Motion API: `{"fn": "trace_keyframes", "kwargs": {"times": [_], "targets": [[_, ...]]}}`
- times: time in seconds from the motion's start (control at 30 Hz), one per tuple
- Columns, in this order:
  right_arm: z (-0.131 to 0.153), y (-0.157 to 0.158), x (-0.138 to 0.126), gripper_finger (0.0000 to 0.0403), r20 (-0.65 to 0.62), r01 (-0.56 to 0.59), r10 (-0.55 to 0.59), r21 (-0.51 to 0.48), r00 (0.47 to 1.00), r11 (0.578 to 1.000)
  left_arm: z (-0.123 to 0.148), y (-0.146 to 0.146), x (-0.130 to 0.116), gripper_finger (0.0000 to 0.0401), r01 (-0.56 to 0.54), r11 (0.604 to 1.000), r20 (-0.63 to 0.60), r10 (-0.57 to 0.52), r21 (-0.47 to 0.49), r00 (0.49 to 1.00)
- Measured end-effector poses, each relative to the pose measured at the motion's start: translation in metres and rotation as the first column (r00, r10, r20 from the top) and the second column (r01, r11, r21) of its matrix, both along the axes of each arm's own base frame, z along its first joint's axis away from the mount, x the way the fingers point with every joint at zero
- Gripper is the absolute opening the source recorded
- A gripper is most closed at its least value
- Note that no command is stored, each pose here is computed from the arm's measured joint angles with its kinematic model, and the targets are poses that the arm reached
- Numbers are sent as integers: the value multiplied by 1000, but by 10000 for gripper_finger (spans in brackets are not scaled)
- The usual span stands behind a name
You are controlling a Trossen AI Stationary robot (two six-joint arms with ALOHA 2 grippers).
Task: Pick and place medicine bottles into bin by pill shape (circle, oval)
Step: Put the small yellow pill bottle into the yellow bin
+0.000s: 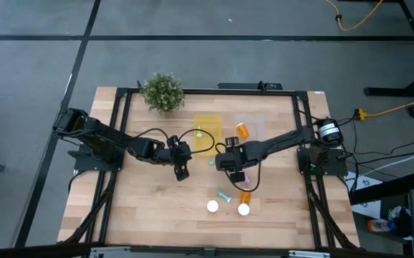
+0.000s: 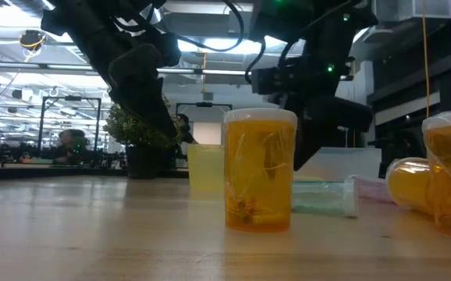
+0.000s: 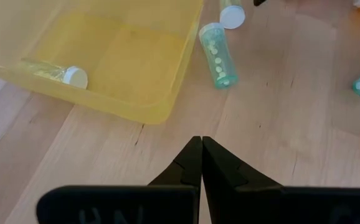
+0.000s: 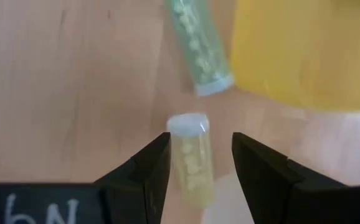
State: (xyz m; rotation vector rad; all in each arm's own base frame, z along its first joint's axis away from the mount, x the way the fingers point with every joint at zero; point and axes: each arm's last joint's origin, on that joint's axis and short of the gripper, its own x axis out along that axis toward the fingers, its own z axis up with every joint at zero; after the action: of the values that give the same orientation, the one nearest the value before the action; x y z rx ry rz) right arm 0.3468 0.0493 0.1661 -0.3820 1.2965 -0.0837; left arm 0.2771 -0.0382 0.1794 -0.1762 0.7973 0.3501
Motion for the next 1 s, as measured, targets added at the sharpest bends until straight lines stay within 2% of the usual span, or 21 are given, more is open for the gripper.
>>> {"fn": "trace_keyframes", "kwargs": {"times": [0.13, 0.33, 0.43, 0.53, 1.0], "targets": [[-10, 0, 1, 173, -41, -19, 19, 19, 999, 1000, 0, 0, 0, 4, 0, 1000, 4, 0, -1, 1000], [-21, 0, 4, 173, -65, -15, 15, -6, 998, 1000, 0, 0, 1, 4, 0, 1000, 7, 0, -2, 1000], [-26, 1, 4, 173, -85, -23, 26, 34, 996, 999, 0, 0, 1, 4, 0, 1000, 8, 0, -2, 1000], [-27, 3, 4, 173, -90, -33, 41, 96, 995, 995, 0, 0, 1, 4, 0, 1000, 8, 0, -2, 1000], [-27, 5, 1, 173, -135, -64, 74, 84, 988, 994, 0, 0, 1, 4, 0, 1000, 8, 0, -2, 1000]]}}
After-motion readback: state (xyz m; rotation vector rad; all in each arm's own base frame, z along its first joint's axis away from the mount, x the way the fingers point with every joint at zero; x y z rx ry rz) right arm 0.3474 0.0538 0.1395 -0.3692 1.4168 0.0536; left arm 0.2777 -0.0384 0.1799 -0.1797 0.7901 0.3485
